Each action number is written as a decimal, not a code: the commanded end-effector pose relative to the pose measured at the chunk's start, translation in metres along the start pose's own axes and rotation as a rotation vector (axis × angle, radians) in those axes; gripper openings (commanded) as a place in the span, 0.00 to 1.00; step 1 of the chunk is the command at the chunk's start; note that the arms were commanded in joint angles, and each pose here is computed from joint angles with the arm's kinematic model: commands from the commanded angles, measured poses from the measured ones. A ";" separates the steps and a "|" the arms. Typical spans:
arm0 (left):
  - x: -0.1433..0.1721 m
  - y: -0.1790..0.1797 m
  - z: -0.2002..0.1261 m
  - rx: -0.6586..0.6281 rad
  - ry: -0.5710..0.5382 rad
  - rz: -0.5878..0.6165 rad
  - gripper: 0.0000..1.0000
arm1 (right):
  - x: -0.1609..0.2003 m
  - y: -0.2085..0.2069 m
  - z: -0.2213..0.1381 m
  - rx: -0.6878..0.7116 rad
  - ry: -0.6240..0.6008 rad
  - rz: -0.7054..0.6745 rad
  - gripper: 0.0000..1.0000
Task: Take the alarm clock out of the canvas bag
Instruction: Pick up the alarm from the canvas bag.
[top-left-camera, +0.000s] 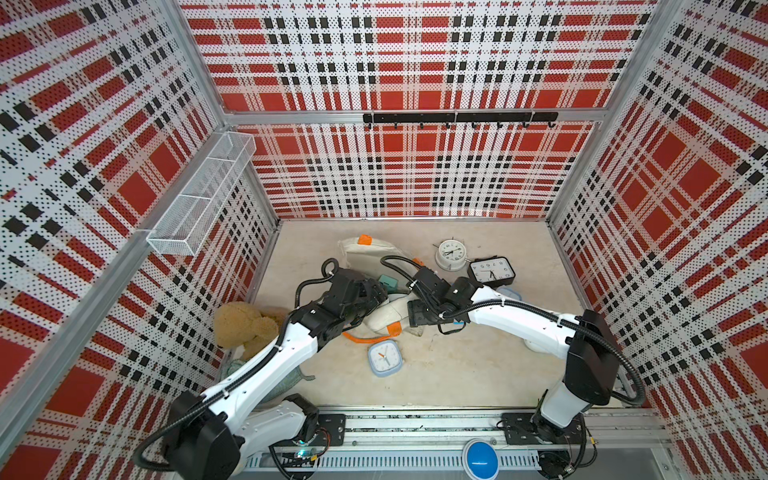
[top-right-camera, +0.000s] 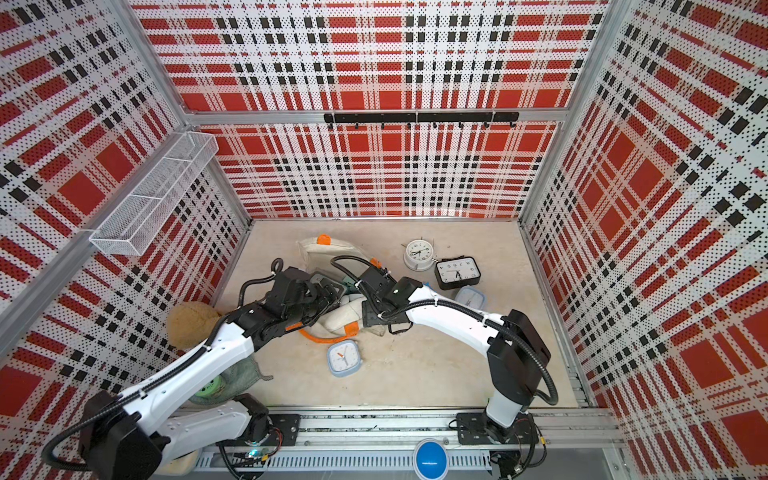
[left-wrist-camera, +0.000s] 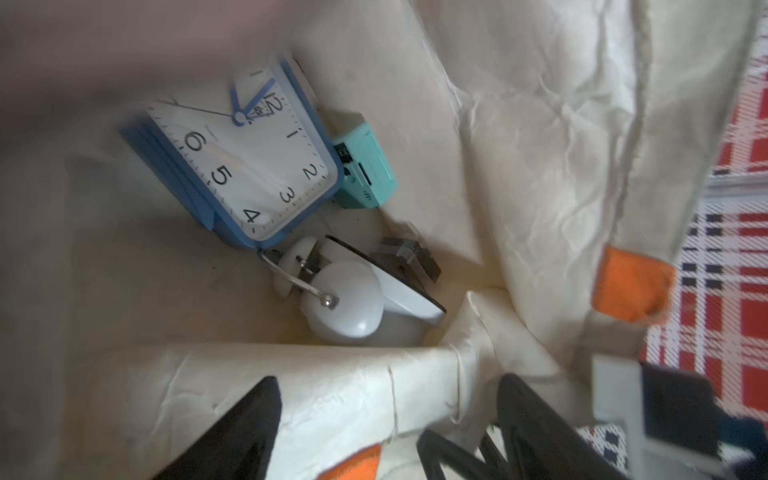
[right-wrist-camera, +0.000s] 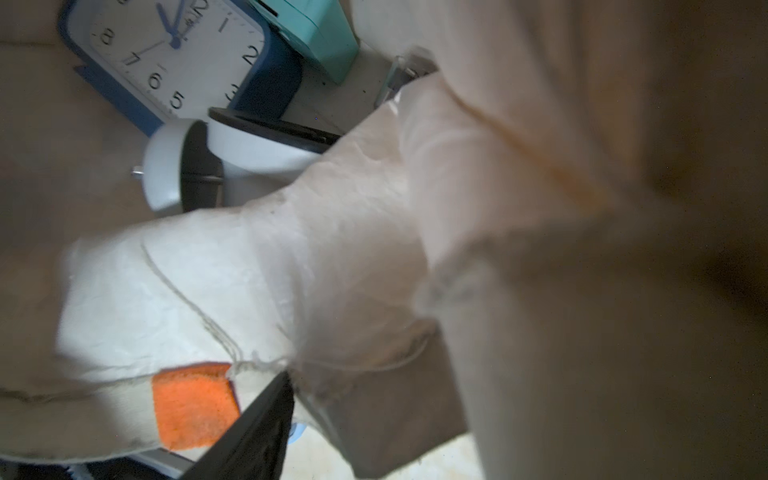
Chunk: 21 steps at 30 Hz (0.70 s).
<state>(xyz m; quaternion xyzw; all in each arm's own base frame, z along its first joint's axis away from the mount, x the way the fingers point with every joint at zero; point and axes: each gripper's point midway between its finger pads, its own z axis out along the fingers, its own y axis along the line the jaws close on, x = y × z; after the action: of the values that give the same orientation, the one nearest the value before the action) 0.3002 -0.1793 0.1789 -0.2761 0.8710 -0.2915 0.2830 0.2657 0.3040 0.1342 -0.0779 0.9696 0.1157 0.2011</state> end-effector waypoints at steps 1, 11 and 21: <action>-0.019 -0.007 0.010 -0.082 -0.089 -0.041 0.85 | 0.002 0.004 0.005 -0.050 0.009 0.034 0.76; -0.031 0.000 0.071 -0.316 -0.135 -0.087 0.83 | 0.002 0.001 0.016 -0.075 -0.021 0.046 0.76; -0.021 0.014 0.133 -0.383 -0.115 -0.128 0.77 | 0.000 0.010 0.022 -0.147 -0.017 0.065 0.76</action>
<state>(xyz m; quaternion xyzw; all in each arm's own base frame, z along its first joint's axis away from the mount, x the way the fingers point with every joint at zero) 0.3909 -0.1977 0.0979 -0.3752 0.8815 -0.1253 0.2577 0.2710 0.3079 0.1095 -0.0533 0.9662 0.1665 0.1893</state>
